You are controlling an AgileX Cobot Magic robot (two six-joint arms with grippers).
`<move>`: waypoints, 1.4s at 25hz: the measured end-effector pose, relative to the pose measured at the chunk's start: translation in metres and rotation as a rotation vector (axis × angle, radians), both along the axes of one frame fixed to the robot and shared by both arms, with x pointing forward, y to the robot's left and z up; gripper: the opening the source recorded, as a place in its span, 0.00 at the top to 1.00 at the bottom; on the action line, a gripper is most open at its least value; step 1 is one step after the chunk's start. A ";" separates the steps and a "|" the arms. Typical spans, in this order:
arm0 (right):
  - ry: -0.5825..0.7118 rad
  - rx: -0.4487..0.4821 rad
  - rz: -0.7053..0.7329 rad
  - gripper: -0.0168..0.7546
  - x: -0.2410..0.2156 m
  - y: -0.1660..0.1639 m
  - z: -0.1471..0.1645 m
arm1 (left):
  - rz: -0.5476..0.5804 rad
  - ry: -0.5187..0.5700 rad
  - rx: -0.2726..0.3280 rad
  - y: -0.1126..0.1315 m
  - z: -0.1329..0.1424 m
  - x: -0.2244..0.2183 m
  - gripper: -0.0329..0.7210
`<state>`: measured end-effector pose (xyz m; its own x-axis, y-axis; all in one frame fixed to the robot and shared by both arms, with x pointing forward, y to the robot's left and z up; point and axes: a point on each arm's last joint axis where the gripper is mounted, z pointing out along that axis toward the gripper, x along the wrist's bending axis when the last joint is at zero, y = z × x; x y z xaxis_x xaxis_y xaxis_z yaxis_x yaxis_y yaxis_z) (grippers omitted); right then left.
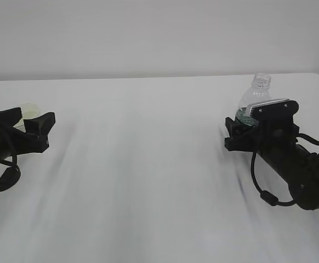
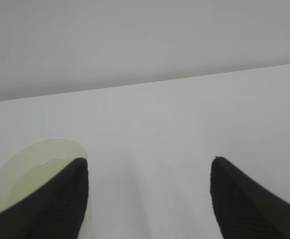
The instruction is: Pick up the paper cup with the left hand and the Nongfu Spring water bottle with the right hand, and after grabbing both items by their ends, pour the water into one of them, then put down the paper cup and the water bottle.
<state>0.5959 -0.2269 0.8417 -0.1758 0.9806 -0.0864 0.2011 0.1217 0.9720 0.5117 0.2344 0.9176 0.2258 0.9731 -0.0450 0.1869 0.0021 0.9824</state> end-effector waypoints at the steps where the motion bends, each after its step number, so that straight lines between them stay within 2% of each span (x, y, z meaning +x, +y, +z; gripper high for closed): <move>1: 0.001 -0.001 0.000 0.22 -0.002 0.000 -0.001 | 0.000 0.000 0.000 0.000 0.000 0.000 0.23; 9: 0.057 -0.013 0.000 0.22 -0.018 -0.004 -0.009 | 0.000 0.004 0.001 0.000 0.000 0.000 0.23; 17: 0.044 -0.010 0.000 0.22 -0.030 -0.006 0.007 | 0.000 0.023 0.007 0.000 -0.002 0.000 0.24; 20: 0.048 -0.011 0.000 0.22 -0.036 -0.008 0.010 | -0.004 0.028 0.027 0.000 -0.002 -0.001 0.24; 24: 0.053 -0.012 0.000 0.22 -0.046 -0.010 0.017 | -0.006 0.031 0.050 0.001 0.005 -0.002 0.24; 35: 0.021 -0.005 0.000 0.22 -0.069 -0.015 0.042 | 0.026 0.018 0.043 0.007 0.028 -0.015 0.25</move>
<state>0.5265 -0.2418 0.8841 -0.1775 0.9802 -0.0877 0.2214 0.1266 0.9669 0.4968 0.2412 0.9452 0.2002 0.9797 -0.0067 0.2048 -0.0351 0.9782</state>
